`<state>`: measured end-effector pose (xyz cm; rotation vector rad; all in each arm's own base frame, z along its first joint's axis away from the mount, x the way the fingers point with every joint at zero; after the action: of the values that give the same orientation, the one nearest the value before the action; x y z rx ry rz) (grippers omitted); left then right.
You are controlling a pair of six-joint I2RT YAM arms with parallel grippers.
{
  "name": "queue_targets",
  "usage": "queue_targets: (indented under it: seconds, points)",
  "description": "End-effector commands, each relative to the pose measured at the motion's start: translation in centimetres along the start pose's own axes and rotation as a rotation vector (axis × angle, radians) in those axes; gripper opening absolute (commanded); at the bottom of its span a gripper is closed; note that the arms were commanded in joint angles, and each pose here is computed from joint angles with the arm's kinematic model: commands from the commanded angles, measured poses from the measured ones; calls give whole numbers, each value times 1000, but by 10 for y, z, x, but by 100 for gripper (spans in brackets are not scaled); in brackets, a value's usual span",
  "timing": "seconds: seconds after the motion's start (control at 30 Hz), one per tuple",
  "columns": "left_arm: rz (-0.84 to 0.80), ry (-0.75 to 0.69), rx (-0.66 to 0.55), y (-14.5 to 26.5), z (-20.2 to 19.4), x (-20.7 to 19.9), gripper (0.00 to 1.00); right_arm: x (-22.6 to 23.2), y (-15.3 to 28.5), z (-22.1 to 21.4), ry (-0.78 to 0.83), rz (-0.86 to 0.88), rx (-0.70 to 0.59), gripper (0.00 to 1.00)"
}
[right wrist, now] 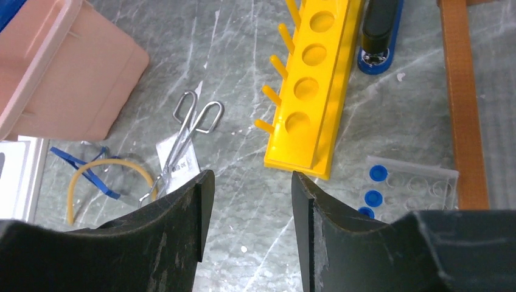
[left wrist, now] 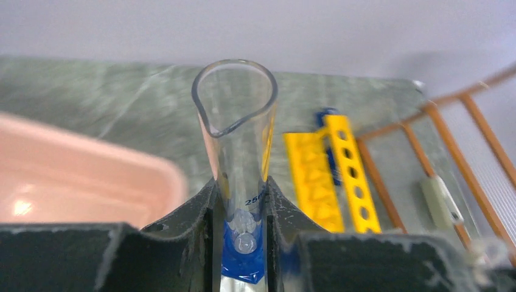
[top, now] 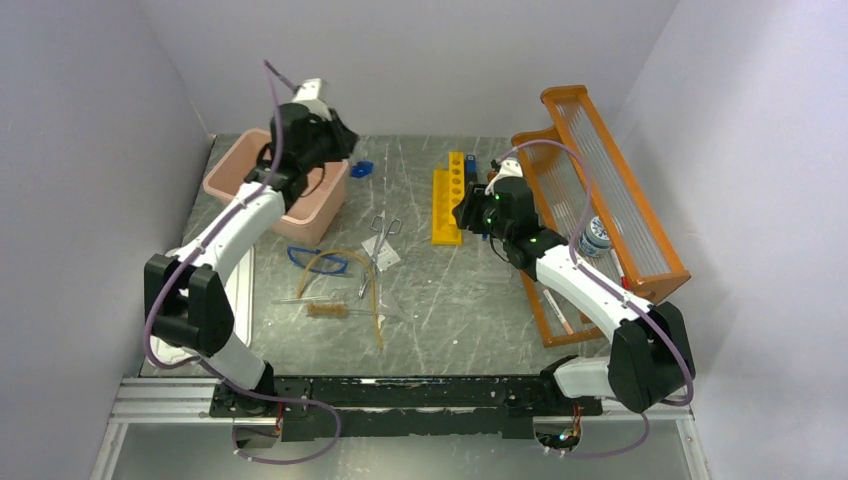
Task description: Organize the chemistry lab equipment
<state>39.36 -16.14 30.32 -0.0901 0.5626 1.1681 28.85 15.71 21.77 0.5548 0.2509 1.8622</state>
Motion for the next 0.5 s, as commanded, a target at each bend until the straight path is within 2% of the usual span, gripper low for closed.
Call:
queue_targets:
  seconds: [0.0,0.1,0.2,0.3,0.47]
  points:
    - [334,223,123,9,2,68,5,8,-10,15,-44,45,-41,53]
    - [372,335,137,4,3,106,5,14,-18,11,-99,89,-14,52]
    - [416,395,195,-11,-3,137,5,18,-24,8,-141,120,-1,51]
    - [436,462,199,-25,-5,159,5,20,-26,9,-171,129,9,51]
    - [515,591,255,-43,-24,205,5,28,-28,20,-169,179,-19,51]
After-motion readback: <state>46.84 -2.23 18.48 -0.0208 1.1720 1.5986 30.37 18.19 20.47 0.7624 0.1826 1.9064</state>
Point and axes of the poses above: each gripper's point midway between its finger pads, its own y axis back along the fingers, its own x axis along the line the jaws close on, z = x × y, the point moved 9 cm from there along y, back along the fingers, and after that the axes turned 6 degrees about y, right-handed, at the moved point
